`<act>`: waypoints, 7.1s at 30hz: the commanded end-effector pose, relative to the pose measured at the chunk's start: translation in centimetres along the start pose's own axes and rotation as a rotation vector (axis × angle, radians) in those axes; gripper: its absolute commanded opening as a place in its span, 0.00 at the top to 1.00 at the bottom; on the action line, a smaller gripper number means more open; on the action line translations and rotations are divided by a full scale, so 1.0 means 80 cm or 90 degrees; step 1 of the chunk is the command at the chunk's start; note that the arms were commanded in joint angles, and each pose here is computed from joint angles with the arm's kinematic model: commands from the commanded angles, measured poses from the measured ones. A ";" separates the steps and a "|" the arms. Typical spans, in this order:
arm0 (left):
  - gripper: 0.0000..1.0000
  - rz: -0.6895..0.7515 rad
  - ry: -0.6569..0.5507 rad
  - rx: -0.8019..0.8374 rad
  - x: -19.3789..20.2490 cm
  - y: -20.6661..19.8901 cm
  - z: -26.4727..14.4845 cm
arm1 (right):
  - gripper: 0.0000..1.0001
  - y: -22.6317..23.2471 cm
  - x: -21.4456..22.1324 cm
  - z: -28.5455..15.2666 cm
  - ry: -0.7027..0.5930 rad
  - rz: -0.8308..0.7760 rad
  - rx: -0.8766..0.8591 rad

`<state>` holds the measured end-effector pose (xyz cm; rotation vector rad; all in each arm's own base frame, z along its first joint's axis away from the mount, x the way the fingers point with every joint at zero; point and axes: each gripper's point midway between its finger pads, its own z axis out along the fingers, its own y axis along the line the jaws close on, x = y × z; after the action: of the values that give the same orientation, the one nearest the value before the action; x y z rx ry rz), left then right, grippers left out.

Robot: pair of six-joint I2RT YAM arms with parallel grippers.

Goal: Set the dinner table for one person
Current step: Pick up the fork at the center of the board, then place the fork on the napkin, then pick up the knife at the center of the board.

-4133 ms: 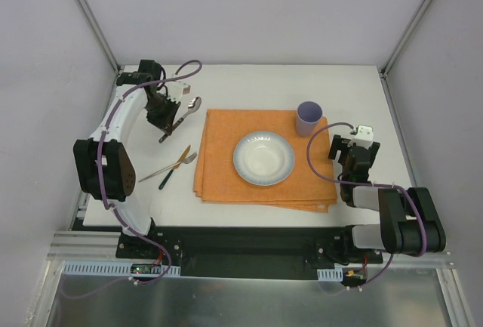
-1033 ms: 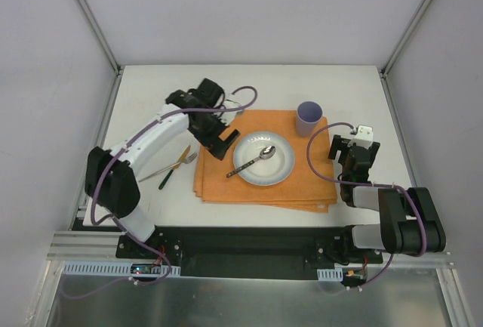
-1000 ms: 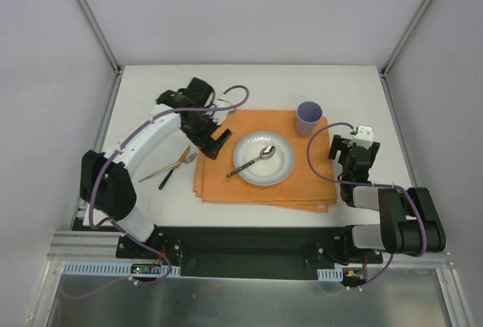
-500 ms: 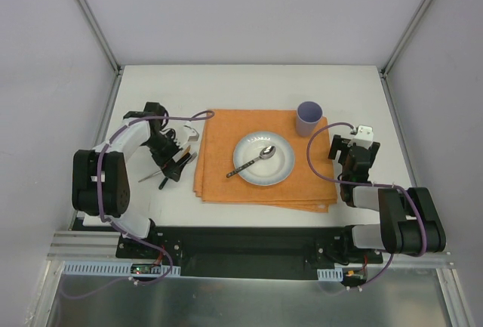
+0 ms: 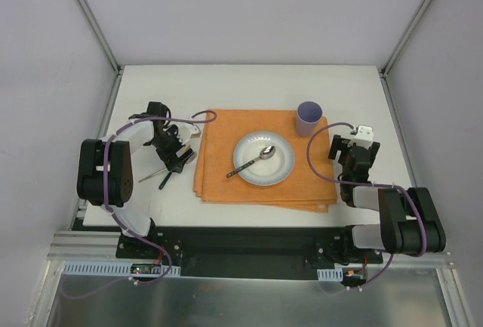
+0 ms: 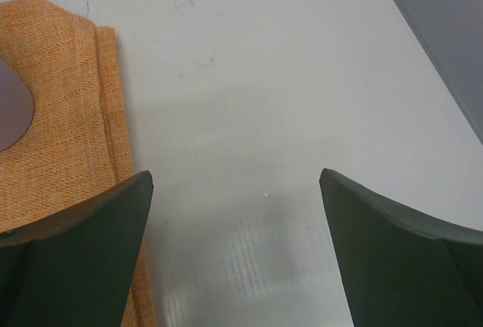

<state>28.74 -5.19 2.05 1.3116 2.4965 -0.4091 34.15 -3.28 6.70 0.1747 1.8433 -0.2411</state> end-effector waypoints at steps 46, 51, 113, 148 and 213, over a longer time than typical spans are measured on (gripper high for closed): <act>1.00 -0.447 -0.084 -0.253 -0.150 0.002 -0.151 | 0.04 -0.002 -0.025 0.002 -0.046 0.016 0.008; 1.00 -0.572 -0.055 -0.211 -0.170 -0.007 -0.123 | 0.04 -0.002 -0.025 0.002 -0.046 0.017 0.008; 1.00 -0.608 0.034 0.036 -0.254 -0.070 0.061 | 0.04 -0.002 -0.025 0.002 -0.047 0.017 0.008; 0.25 -0.604 0.007 -0.186 -0.208 -0.012 0.057 | 0.04 -0.002 -0.025 0.002 -0.047 0.017 0.008; 0.11 0.007 0.084 -0.035 0.010 0.081 -0.031 | 0.04 -0.001 -0.025 0.002 -0.047 0.017 0.007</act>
<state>33.95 0.17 2.21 1.4629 2.5985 -0.2065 34.15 -3.28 6.71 0.1750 1.8429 -0.2414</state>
